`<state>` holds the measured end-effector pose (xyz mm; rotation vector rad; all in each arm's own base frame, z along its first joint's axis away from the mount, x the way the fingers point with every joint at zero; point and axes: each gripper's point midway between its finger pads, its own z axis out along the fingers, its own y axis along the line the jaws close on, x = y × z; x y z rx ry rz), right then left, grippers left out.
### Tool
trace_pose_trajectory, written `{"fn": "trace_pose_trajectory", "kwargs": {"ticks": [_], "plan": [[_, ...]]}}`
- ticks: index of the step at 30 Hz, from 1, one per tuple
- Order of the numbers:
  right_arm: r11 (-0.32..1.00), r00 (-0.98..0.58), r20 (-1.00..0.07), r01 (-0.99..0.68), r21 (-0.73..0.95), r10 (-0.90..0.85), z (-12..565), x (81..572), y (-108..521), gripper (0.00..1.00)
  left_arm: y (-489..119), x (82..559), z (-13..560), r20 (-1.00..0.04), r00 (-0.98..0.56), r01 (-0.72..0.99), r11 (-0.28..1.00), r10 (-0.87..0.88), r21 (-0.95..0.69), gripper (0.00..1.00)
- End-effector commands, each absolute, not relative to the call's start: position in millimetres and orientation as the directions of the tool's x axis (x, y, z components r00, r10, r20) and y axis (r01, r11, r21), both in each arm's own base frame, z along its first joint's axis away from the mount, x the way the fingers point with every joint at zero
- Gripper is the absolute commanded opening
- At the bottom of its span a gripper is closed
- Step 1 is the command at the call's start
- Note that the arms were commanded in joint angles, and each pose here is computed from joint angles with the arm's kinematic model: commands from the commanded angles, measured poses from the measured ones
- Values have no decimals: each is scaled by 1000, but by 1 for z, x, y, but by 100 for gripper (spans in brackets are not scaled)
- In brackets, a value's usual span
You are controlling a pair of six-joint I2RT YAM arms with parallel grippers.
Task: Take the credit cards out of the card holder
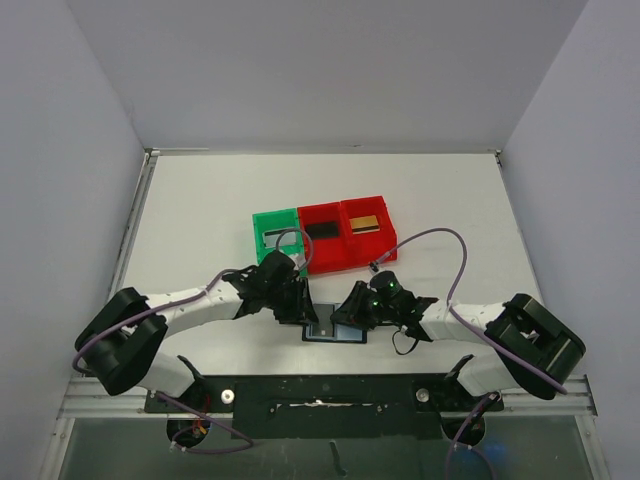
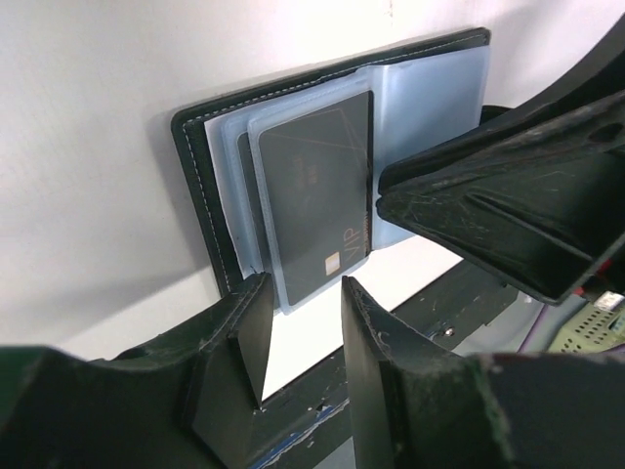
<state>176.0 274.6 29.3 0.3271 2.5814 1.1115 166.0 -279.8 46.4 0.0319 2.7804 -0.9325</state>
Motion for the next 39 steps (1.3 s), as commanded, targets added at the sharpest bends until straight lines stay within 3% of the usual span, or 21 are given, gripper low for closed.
{"fn": "trace_pose_trajectory", "kwargs": {"ticks": [1,5,14,25,39], "plan": [[649,-925,-212,47,759,315,36,179,280,22,-290,176,51,-243,-970,133,799,-17,-587,32],[647,-925,-209,50,760,318,35,179,279,22,-286,178,46,-240,-970,152,834,24,-531,24],[644,-930,-189,62,763,314,29,177,279,22,-288,173,42,-229,-973,161,819,37,-551,24],[606,-928,-192,44,794,320,34,181,278,4,-286,172,36,-224,-973,163,834,48,-527,15],[617,-925,-192,57,785,329,30,177,267,0,-280,180,33,-242,-969,155,868,41,-471,10]]}}
